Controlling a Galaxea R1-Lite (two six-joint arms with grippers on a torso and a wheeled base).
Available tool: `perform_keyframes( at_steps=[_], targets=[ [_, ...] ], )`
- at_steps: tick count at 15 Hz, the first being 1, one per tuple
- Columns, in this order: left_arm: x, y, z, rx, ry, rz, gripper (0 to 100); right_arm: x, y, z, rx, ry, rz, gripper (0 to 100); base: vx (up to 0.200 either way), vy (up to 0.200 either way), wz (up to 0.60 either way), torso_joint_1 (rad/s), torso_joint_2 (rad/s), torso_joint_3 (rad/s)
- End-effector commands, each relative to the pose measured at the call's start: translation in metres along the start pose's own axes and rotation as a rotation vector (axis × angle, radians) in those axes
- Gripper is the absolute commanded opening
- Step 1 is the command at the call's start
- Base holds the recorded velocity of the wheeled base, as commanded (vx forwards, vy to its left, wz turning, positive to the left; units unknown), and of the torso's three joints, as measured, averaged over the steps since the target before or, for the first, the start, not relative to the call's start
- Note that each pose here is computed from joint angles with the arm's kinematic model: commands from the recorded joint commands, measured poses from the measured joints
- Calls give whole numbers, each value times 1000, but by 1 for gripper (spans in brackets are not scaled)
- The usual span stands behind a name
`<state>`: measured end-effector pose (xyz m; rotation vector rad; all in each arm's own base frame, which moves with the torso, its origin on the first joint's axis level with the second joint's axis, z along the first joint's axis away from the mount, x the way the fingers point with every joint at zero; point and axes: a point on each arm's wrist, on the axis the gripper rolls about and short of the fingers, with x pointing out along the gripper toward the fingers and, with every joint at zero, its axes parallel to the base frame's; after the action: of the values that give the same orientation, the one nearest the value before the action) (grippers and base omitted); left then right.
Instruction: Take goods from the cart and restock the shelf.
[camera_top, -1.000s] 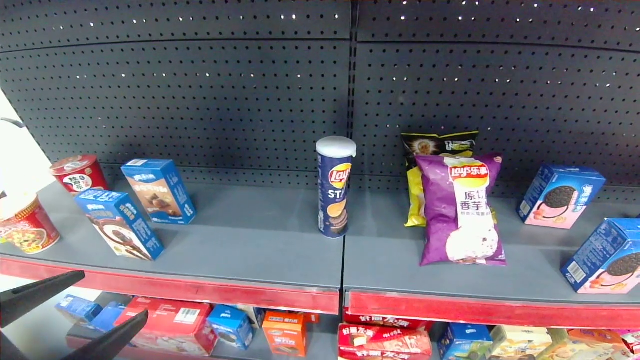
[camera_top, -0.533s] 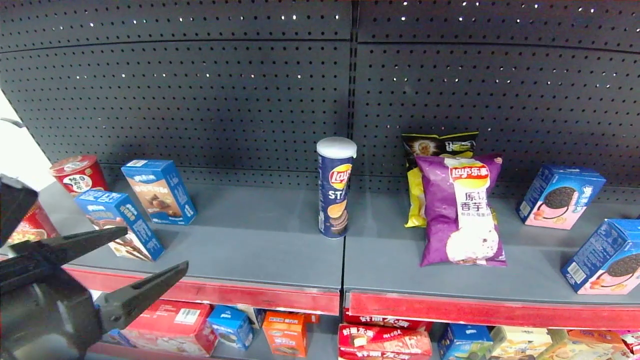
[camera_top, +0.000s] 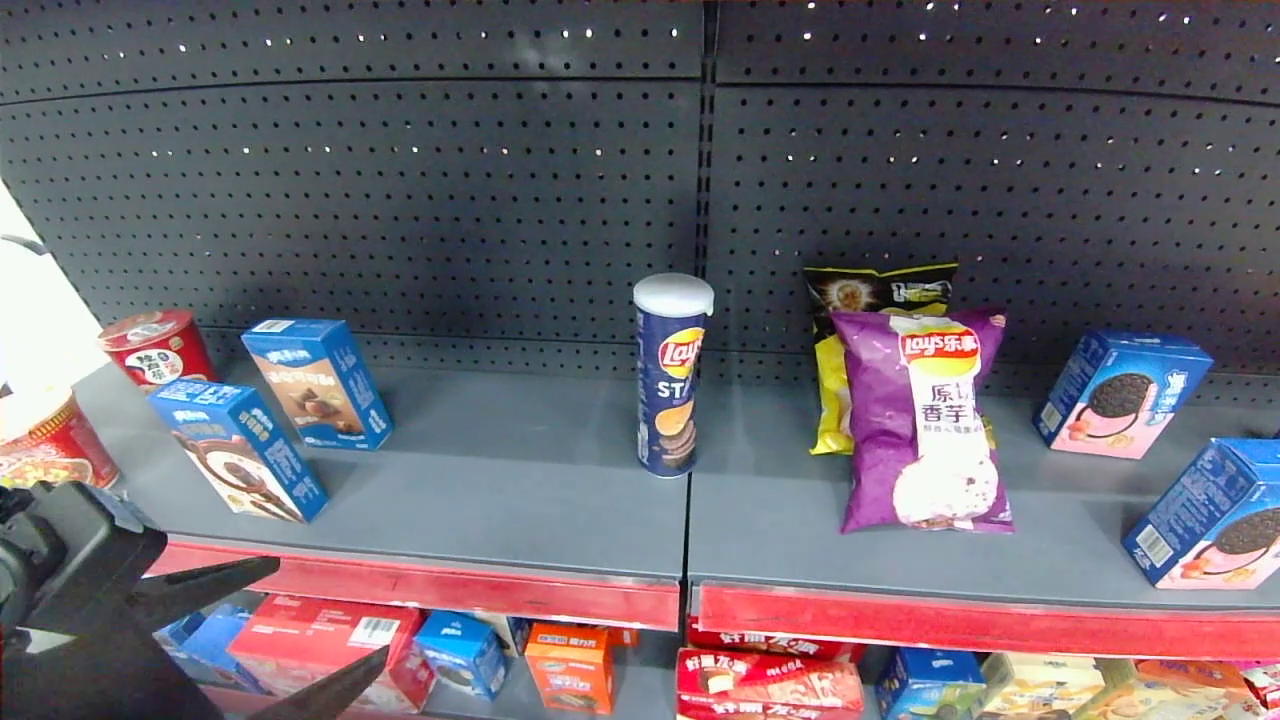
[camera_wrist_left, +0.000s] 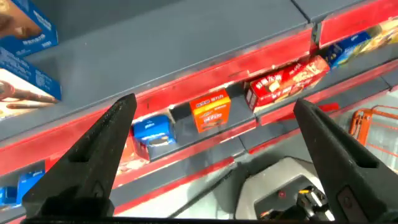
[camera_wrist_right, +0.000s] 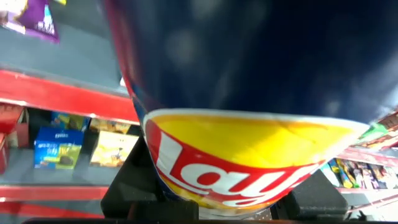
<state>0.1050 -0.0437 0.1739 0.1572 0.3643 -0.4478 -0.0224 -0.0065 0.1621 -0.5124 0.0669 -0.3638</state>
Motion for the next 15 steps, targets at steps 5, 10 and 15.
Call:
perform_keyframes(
  at_steps=[5,10,15],
  targets=[
    [26,-10,35,29,-13,-94,100,-8,-9,9,24,-38,-65,0,0,0,0,0,0,0],
    [84,-10,72,37,24,-98,100,-11,-15,15,40,-38,-129,0,0,0,0,0,0,0],
    [131,-3,85,18,9,-196,100,-14,-19,19,51,-45,-157,0,0,0,0,0,0,0]
  ],
)
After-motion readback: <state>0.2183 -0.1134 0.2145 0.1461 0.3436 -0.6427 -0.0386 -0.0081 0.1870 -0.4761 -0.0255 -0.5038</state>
